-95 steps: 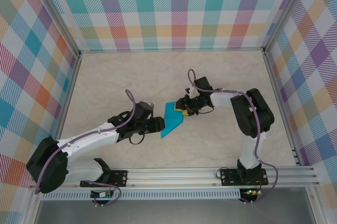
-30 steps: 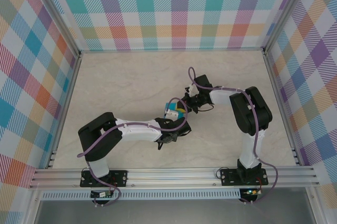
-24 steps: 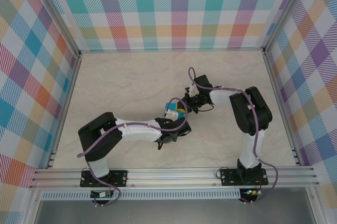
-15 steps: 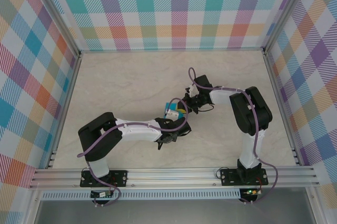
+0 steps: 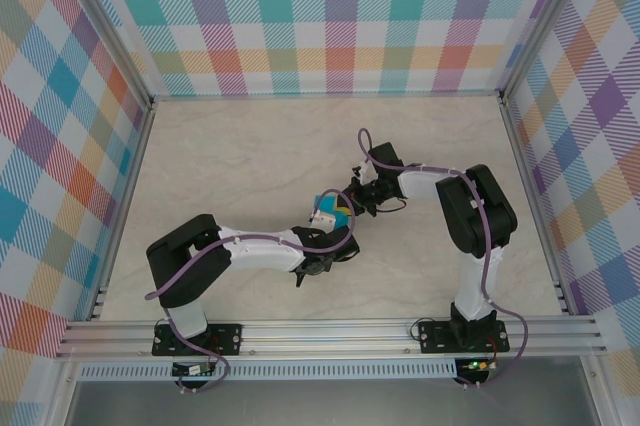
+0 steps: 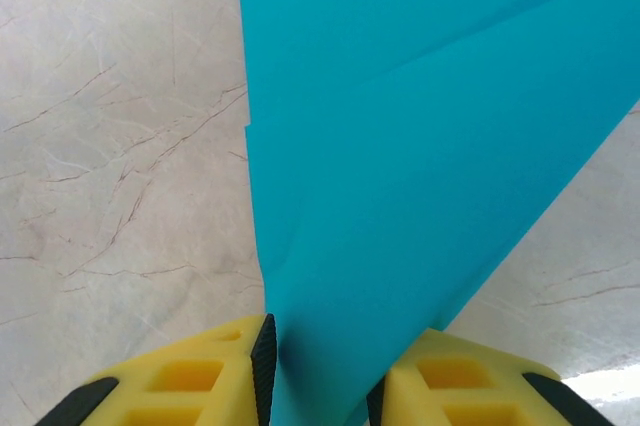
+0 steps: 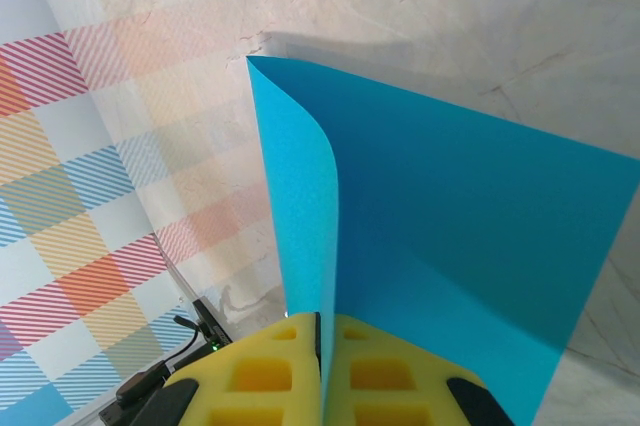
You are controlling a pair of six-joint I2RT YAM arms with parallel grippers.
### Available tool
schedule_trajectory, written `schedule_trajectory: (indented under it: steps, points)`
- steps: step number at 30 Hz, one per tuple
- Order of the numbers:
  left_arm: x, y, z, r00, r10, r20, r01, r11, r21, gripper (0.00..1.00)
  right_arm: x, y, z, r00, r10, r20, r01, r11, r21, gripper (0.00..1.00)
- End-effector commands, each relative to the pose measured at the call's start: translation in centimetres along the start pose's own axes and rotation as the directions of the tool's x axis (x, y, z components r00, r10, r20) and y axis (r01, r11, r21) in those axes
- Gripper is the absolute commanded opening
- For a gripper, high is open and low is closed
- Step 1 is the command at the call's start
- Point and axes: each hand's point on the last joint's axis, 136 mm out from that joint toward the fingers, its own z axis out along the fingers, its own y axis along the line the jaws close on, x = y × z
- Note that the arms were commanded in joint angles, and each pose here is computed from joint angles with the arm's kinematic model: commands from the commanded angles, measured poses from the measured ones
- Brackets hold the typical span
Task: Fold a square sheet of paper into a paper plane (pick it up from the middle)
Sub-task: Fourth fold the wing at the center of the table.
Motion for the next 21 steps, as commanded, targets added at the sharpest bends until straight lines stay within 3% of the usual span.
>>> schedule_trajectory:
  steps: [1, 9, 21]
  points:
    - [-1.3, -0.7, -1.2, 0.999, -0.012, 0.049, 0.010, 0.999, 0.041, 0.30, -0.1, 0.7, -0.7, 1.000, -0.008, 0.004, 0.008, 1.000, -0.002, 0.00]
    - [-2.0, -1.1, -2.4, 0.995, -0.042, 0.090, 0.031, 0.992, 0.121, 0.40, -0.1, 0.6, -0.6, 1.000, -0.002, 0.005, 0.002, 1.000, 0.005, 0.00]
    - [-1.0, -0.7, -1.2, 0.999, 0.003, 0.053, -0.006, 0.998, 0.062, 0.36, -0.3, 0.7, -0.7, 1.000, 0.000, 0.007, 0.000, 1.000, 0.008, 0.00]
